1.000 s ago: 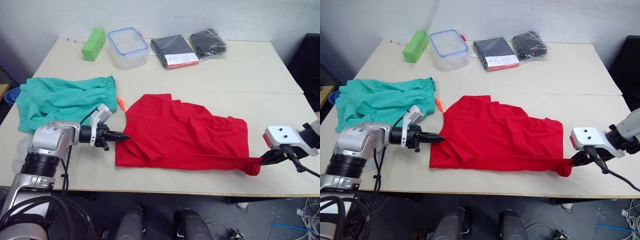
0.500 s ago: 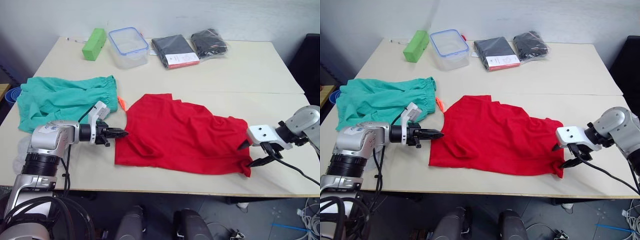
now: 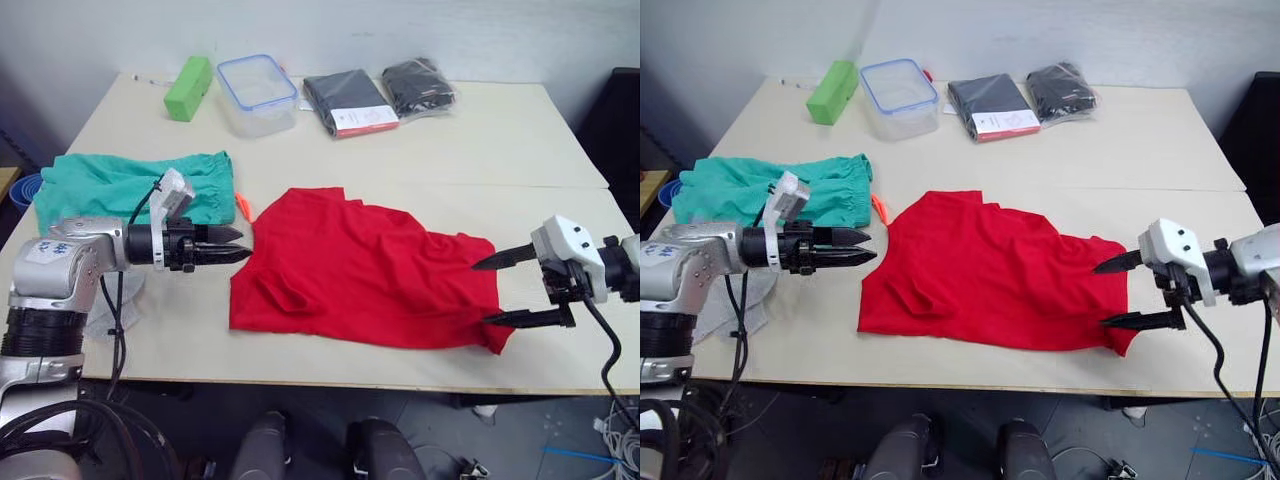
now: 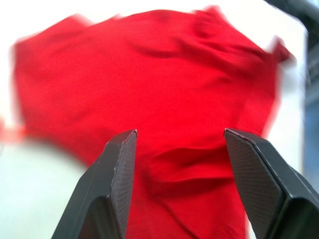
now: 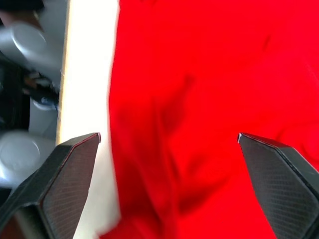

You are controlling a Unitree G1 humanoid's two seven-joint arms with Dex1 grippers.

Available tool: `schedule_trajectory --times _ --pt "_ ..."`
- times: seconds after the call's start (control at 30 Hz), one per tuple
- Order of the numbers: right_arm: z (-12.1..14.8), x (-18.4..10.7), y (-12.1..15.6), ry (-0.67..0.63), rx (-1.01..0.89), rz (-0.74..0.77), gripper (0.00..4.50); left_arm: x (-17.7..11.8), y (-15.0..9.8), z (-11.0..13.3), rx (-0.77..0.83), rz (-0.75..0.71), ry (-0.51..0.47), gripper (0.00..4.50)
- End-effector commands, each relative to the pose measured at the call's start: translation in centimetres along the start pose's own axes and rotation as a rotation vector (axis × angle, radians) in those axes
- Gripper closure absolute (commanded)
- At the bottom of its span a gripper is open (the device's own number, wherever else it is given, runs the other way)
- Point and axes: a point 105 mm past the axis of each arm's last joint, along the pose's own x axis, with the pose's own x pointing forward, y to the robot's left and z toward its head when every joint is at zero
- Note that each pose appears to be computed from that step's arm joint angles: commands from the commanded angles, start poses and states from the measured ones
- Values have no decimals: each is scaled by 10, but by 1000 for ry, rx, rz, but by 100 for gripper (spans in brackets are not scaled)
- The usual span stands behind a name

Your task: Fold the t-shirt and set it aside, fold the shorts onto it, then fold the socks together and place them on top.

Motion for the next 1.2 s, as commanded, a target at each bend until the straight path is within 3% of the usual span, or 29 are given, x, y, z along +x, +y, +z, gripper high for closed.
schedule_trajectory --times 0.03,0.2,0.37,0.5,0.6,0.83,0.9,1.0,1.17,1.2 --pt "31 17 17 -102 -65 -29 0 24 -34 3 178 -206 71 159" --pt "47 52 60 -179 -70 14 0 69 -30 -21 385 -252 207 159" --pt "45 60 72 -180 -46 -12 0 80 -30 -27 434 -344 241 159" --pt "45 66 78 -183 -35 -34 0 91 -15 -24 483 -310 241 159" --pt "45 68 81 -189 -18 -48 0 94 -13 -20 483 -333 216 219" --pt "39 69 77 -179 0 -93 0 93 -2 -18 469 -346 233 422" --pt "38 69 75 -182 7 -102 0 101 10 -12 468 -281 220 446" --pt "36 70 72 -181 9 -109 0 113 22 -3 469 -212 181 446" --pt "31 71 70 -163 17 -108 0 105 16 -5 435 -252 150 446" --pt "30 71 70 -160 19 -106 0 102 14 -8 416 -266 150 428"
